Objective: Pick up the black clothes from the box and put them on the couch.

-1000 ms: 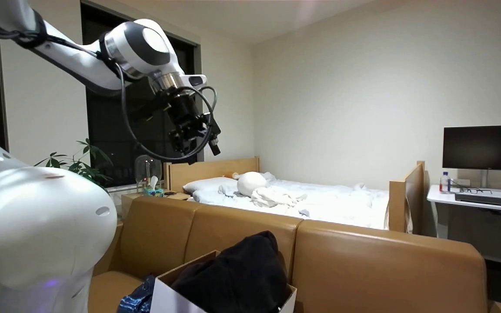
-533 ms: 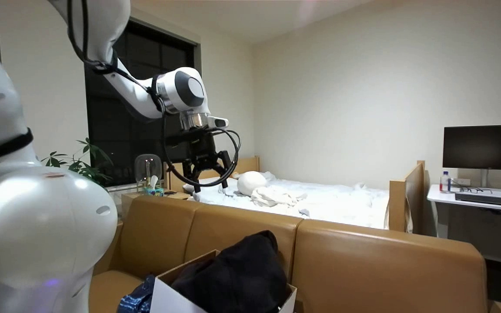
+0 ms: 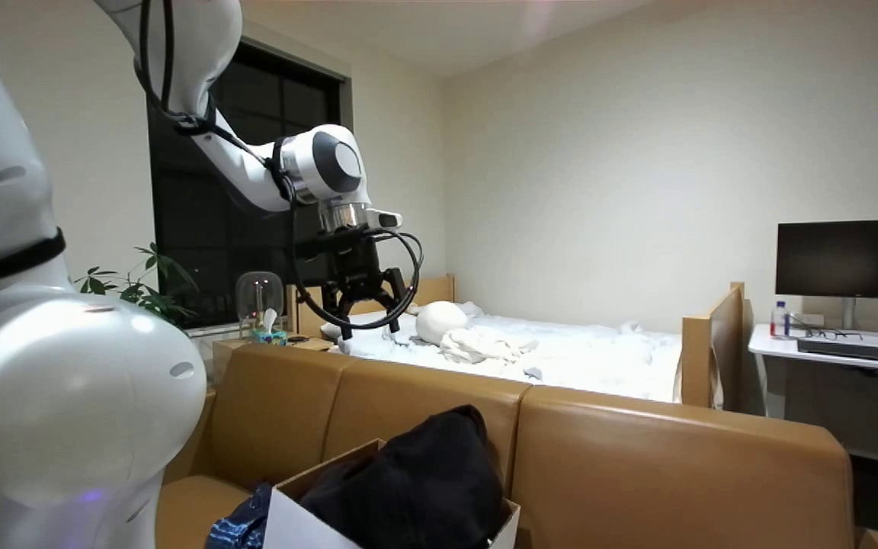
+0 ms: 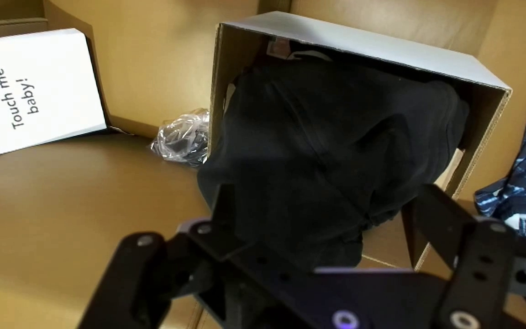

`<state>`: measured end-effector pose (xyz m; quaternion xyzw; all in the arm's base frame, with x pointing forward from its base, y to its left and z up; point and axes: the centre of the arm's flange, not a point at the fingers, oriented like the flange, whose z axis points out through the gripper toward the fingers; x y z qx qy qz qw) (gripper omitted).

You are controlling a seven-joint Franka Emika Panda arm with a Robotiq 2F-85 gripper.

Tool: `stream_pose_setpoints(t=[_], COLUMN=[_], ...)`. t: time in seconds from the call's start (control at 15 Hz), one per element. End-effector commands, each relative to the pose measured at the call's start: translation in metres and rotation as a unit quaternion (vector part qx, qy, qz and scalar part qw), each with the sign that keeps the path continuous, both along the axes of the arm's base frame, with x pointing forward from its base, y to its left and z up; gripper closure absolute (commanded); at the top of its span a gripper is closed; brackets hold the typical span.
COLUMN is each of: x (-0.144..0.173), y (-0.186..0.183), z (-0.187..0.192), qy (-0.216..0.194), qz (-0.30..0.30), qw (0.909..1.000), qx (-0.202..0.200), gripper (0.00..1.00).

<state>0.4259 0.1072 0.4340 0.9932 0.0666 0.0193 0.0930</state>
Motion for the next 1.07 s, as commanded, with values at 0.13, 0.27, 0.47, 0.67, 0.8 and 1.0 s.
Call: stream_pose_setpoints(t=[0.13,0.27,0.47,0.67,0.8,1.0], x=[0.099,0.133,0.181,0.212,0.228,0.262], y=[-0.001,0.001,-0.003,-0.003,-0.006,-0.023], z=[-0.011,-0.029,-0.081,-0.152,-0.204,-0.267], qy=[0.008,0.003,0.059,0.133,0.172,0.182], qz=[-0.006,-0.031,-0.062,-0.098,-0.118,-0.175], qw=[0.997,0.9949,0.9899,0.9771,0.9664,0.9529], qx=[0.076,0.096,0.113,0.134,0.15,0.167], gripper=[0.0,0.0,0.0,0.0,0.0,0.0])
